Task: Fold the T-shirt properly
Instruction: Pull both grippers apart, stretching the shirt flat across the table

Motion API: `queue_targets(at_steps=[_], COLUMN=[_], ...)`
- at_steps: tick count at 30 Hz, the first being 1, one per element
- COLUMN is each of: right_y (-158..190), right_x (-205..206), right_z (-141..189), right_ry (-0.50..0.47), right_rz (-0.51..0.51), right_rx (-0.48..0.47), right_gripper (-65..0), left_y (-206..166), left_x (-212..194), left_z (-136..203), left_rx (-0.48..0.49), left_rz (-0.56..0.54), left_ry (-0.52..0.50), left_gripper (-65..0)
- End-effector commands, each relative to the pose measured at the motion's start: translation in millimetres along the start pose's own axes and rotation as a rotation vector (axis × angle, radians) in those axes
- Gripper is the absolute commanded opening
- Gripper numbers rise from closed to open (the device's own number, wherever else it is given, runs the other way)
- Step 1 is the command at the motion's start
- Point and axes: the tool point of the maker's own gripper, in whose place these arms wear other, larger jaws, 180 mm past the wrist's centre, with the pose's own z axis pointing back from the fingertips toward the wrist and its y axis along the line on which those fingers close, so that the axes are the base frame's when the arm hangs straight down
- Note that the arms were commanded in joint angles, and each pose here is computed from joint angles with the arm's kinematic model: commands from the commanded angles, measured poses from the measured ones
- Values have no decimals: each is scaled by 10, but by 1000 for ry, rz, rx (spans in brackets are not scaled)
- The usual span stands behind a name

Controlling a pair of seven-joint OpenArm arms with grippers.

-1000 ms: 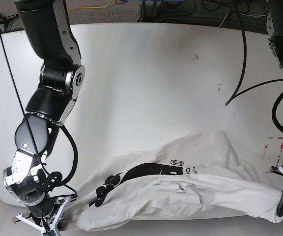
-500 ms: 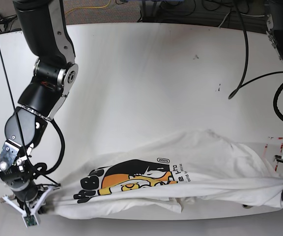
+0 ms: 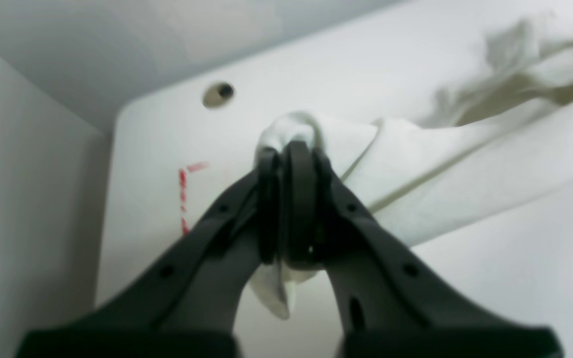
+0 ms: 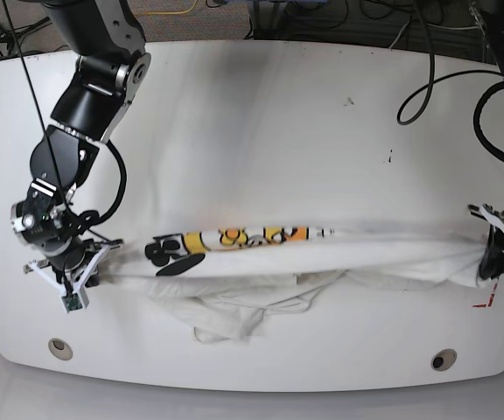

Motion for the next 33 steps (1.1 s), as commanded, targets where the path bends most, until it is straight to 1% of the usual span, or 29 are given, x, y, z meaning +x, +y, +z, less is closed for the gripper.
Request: queue_targets(at_steps=[1,5,8,9,14,19,23,29,33], right_y=[-46,156,262,307,420,539,582,678,732], right_x=[140,-67,-225,-329,-583,-816,-965,-1258,-1408], right_z=[171,197,232,264,347,421,450,515,543], right_ry=[-90,-74,-52,-36,5,47,79,142,175], right_rz=[2,-15,-29,-33,-29,-27,-26,-24,-27], right_rx=[-15,29,33,32,41,52,60,81,95], right_gripper=[-636,-636,-636,-636,-636,-636,-636,-636,-636], left_y=[-56,-279,-401,-455,-522,-644,-656,-627,-602], left_x=[50,-226,-440,-585,-917,-1243,-1394,-1671,-1767], left_z=[93,102,155,207,381,540,646,906,1013], left_rx=[-6,-47,-69,-79,-82,-108,-109,-88,-76], left_rz=[-28,21,36,38,54,58,63,86,90], left_ry=[-28,20,73,119,228,342,389,475,509], left_gripper=[-650,-650,-650,-650,-650,-650,-650,-650,-650])
